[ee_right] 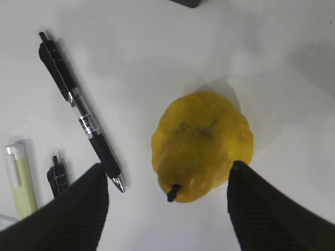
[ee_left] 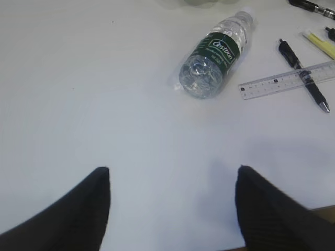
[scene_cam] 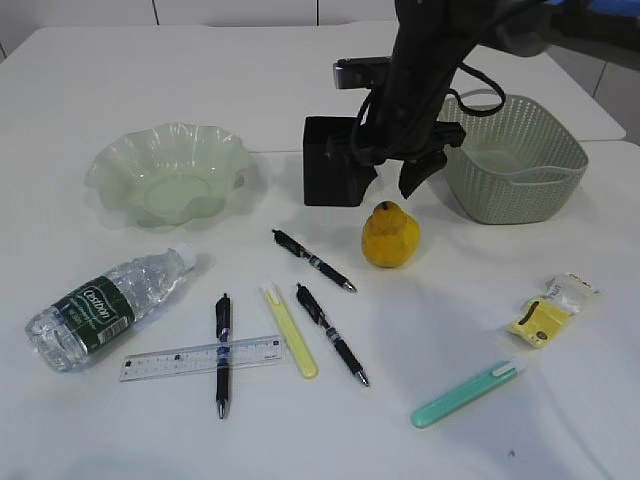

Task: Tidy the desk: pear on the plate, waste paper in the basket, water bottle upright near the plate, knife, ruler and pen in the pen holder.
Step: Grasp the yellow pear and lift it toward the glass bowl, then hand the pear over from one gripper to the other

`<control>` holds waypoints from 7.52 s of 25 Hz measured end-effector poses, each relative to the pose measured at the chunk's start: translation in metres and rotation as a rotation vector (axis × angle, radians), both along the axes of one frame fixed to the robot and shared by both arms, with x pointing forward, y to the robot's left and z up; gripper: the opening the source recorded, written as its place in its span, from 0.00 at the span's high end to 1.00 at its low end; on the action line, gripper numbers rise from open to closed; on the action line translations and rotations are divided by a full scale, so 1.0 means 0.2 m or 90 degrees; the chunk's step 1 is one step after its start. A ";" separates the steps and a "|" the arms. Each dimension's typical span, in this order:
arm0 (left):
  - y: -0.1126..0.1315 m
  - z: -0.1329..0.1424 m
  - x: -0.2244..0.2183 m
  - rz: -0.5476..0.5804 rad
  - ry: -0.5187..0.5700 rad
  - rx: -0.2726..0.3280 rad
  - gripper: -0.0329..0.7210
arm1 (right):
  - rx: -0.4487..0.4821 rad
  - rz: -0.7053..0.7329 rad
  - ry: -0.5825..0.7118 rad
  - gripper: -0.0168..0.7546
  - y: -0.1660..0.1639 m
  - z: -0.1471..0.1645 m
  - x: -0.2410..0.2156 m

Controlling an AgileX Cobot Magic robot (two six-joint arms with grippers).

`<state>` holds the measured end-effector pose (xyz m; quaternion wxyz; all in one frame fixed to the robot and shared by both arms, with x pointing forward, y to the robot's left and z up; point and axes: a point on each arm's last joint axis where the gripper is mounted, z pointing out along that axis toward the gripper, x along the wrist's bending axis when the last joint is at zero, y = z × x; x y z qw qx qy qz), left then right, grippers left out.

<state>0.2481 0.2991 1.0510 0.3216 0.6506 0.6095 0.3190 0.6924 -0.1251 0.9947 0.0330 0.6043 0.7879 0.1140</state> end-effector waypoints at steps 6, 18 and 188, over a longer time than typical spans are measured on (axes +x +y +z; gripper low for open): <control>0.00 0.00 0.00 0.000 0.000 0.000 0.26 | -0.005 0.002 0.003 0.26 0.00 -0.02 0.01; 0.00 0.00 0.00 0.000 0.000 0.000 0.26 | -0.024 0.003 0.024 0.26 0.00 -0.13 0.03; -0.08 0.49 0.81 -0.106 0.051 -0.036 0.17 | 0.129 0.016 -0.084 0.57 0.09 0.48 -0.17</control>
